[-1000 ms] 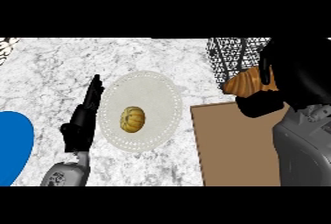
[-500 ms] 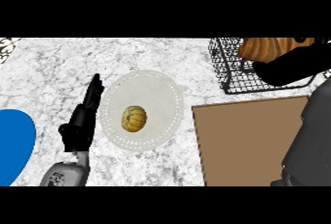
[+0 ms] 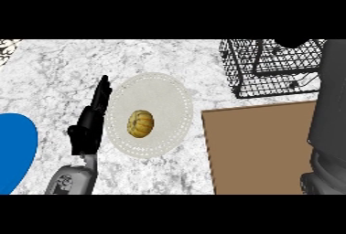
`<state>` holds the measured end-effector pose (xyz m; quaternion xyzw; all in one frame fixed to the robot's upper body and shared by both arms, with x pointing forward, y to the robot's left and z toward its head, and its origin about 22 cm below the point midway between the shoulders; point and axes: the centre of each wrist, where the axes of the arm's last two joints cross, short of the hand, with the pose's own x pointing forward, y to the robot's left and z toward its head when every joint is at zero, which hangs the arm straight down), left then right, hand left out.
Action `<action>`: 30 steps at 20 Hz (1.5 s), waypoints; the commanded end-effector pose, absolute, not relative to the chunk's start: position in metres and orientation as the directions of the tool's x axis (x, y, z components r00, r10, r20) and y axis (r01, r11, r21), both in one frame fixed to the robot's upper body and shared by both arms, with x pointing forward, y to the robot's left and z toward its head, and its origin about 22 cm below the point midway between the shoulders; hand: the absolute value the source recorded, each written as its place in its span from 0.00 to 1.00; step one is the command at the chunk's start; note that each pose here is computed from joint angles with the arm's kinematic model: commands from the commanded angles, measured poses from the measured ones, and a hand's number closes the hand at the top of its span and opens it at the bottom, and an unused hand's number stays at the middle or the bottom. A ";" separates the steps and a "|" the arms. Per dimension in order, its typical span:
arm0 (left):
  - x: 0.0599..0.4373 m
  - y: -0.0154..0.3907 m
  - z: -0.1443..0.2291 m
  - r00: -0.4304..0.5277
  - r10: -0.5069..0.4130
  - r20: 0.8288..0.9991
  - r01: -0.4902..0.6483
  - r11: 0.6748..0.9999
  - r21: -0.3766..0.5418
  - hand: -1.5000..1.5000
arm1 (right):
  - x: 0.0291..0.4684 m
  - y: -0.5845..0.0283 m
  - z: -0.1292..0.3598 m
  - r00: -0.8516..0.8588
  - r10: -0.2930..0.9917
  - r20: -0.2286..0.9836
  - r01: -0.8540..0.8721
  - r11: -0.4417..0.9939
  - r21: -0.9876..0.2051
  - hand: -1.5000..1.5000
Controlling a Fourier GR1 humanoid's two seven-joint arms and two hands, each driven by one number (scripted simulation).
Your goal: Pick the croissant from the tray and place it in the tiered basket
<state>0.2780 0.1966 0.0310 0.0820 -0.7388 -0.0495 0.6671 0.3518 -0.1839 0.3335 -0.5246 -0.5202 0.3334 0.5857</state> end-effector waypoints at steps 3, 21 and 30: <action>0.272 0.205 0.038 -0.106 -0.181 0.978 -0.054 0.983 0.176 0.50 | 0.386 -0.224 0.330 0.280 0.935 0.219 0.184 0.172 -0.968 1.00; 0.273 0.196 0.036 -0.100 -0.199 0.975 -0.055 0.979 0.194 0.50 | 0.439 -0.285 0.251 0.319 0.768 0.556 0.208 0.516 -0.831 0.00; 0.272 0.200 0.033 -0.096 -0.172 0.980 -0.057 0.984 0.168 0.50 | 0.414 -0.324 0.293 0.296 0.554 0.778 0.521 0.588 -0.618 0.00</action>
